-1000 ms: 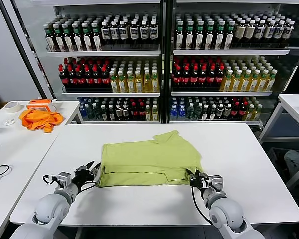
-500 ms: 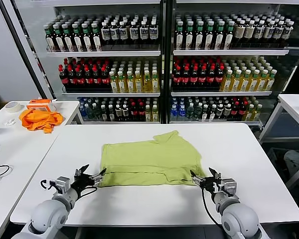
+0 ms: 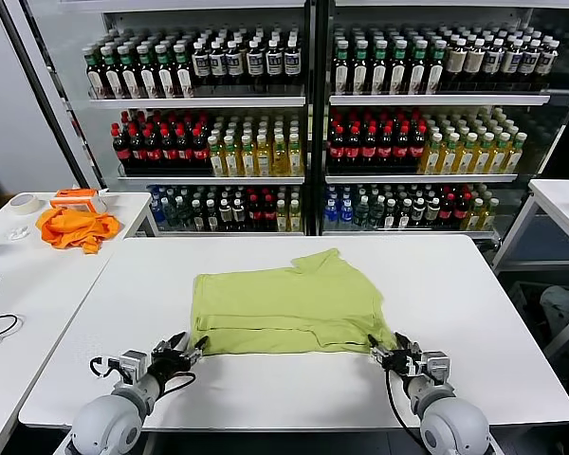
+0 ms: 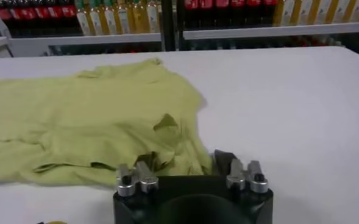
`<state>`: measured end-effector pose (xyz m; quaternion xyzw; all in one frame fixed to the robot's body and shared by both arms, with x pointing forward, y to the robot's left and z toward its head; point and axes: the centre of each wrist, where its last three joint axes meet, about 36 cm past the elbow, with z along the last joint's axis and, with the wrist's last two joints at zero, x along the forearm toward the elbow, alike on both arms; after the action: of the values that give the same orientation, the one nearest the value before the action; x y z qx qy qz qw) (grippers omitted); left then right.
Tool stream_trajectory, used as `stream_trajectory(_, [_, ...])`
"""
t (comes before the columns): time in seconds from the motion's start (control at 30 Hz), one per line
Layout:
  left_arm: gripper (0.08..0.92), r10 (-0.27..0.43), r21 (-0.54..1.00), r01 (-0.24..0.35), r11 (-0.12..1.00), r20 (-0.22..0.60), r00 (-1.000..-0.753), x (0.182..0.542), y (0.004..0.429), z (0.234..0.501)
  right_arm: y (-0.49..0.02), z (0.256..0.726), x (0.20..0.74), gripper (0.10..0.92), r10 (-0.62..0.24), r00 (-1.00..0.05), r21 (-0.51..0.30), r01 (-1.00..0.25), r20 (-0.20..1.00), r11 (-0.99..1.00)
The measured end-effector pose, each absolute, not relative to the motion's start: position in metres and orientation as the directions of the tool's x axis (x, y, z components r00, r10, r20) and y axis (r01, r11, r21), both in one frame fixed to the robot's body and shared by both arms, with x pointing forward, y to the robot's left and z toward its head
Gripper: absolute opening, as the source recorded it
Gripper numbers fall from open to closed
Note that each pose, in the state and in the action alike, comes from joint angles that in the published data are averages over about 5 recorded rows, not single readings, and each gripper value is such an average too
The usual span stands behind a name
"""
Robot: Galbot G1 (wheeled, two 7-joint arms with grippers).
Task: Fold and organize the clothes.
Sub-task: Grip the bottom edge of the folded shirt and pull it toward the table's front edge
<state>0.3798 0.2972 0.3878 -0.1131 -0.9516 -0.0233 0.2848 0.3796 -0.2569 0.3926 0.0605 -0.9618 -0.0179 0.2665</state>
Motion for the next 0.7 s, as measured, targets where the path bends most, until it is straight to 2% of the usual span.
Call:
stream_trajectory(0.23, [0.23, 0.212, -0.031, 0.235, 0.971, 0.554, -0.805, 0.379, 0.289, 0.385, -0.256, 0.392, 0.374, 0.231, -0.128, -0.849, 0.064, -0.111, 0.513, 0.992])
stream_trajectory(0.37, [0.124, 0.216, -0.031, 0.24, 0.97, 0.559, -0.801, 0.377, 0.289, 0.386, -0.256, 0.396, 0.364, 0.141, -0.128, -0.848, 0.054, -0.117, 0.515, 0.992])
stream_trajectory(0.47, [0.087, 0.218, -0.027, 0.247, 0.969, 0.565, -0.796, 0.373, 0.291, 0.389, -0.256, 0.401, 0.352, 0.127, -0.127, -0.845, 0.044, -0.122, 0.519, 0.992])
stream_trajectory(0.7, [0.085, 0.233, -0.016, 0.276, 0.961, 0.582, -0.779, 0.352, 0.296, 0.402, -0.251, 0.417, 0.315, 0.126, -0.129, -0.837, 0.028, -0.135, 0.532, 0.99])
